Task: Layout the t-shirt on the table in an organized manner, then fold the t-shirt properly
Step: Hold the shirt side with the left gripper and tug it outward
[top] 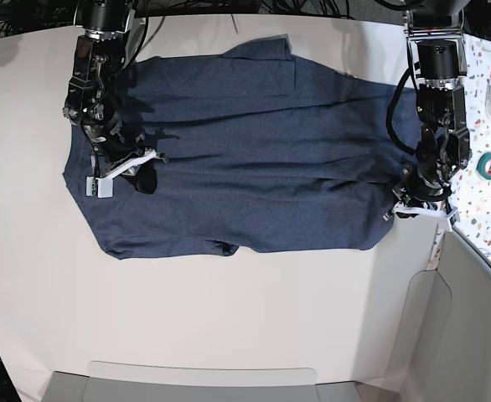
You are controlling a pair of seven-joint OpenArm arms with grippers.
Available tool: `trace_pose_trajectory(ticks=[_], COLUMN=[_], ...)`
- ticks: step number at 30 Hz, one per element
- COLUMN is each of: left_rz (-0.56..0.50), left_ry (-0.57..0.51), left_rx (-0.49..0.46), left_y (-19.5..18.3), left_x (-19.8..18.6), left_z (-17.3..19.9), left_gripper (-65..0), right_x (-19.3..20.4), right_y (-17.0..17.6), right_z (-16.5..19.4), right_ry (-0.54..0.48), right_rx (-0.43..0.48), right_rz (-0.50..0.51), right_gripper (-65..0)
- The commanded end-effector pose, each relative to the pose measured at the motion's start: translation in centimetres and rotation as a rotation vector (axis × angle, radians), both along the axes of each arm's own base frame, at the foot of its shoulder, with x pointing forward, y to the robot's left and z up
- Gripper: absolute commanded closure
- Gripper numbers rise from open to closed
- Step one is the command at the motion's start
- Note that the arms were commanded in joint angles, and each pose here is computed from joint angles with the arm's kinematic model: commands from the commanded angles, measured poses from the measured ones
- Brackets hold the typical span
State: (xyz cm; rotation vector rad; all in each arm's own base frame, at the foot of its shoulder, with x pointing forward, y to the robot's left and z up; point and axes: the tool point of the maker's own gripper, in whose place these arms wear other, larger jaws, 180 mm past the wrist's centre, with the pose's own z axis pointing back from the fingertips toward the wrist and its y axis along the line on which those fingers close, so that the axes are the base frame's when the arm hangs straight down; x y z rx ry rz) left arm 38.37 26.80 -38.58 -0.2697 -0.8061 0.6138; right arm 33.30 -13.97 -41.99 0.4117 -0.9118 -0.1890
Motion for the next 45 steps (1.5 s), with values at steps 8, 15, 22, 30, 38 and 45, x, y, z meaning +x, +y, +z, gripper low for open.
trace_pose_trajectory(ticks=[8,15,22,30,38,45], left_rz=[-0.049,-0.057,-0.031,-0.036,0.084,0.202], left_ry=[0.007,0.129,0.163,0.172,0.149,0.083], left_rx=[-0.003,-0.021,0.212,0.356,0.397,0.374], left_y=[-0.4,0.5,4.3,6.2,8.4,11.0], left_x=[0.2,-0.5,-0.5,-0.5,-0.3,0.5], left_z=[0.8,-3.0,-3.8,-3.3,-3.1,-0.8], left_gripper=[-4.4,-4.4,-4.4,-4.4,-4.4,-4.2], right_x=[-4.7,-4.7,-4.8,-5.1,-5.2,-5.7], right_y=[-0.6,-0.6,-0.7,-0.9,-0.9,-0.9], right_z=[-5.4,-5.4,-5.4,-5.6,-5.6,-5.8], right_ry=[0.287,0.287,0.288,0.294,0.296,0.302], right_rx=[-0.104,-0.104,-0.107,-0.112,-0.112,-0.113], right_rz=[0.042,0.042,0.043,0.043,0.043,0.042], right_gripper=[0.0,0.0,0.0,0.0,0.0,0.0])
